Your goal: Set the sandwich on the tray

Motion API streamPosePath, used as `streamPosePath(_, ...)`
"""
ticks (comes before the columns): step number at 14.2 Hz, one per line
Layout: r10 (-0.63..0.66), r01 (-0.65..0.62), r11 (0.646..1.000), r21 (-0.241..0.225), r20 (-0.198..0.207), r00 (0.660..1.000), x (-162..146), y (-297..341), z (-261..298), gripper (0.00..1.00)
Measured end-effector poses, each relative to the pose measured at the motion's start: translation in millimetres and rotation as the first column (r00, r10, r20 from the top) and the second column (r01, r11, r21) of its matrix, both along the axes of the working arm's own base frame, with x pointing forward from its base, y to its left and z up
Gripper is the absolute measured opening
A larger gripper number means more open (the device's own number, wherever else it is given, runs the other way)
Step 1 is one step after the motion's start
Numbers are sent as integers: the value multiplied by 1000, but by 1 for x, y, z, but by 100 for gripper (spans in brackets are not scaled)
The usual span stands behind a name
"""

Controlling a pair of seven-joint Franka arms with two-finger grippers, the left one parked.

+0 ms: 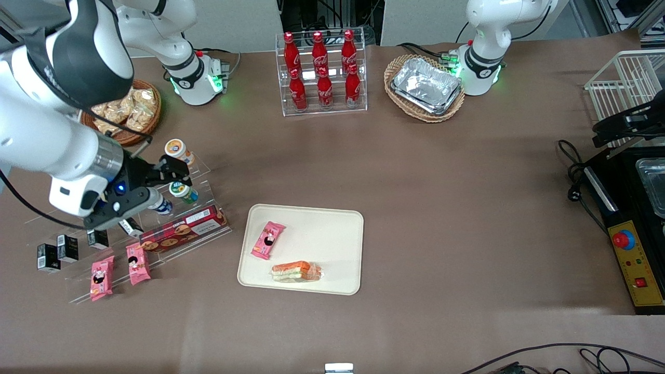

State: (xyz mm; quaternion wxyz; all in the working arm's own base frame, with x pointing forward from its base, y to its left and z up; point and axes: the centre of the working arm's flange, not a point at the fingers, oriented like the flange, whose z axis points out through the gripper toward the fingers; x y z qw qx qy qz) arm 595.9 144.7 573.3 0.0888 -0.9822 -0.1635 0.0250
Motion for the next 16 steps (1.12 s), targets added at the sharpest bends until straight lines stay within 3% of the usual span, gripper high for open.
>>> streamPosePath(3,-88,88,994,-70,-4,996,-23,-1,11,100)
streamPosePath(6,-133,133,987,-88,12,991,-42,-32,1,100)
streamPosePath(12,-164,166,982,-88,32,986,-64,-90,-16,100)
streamPosePath(16,-203,206,975,-87,42,978,-57,-121,-25,100)
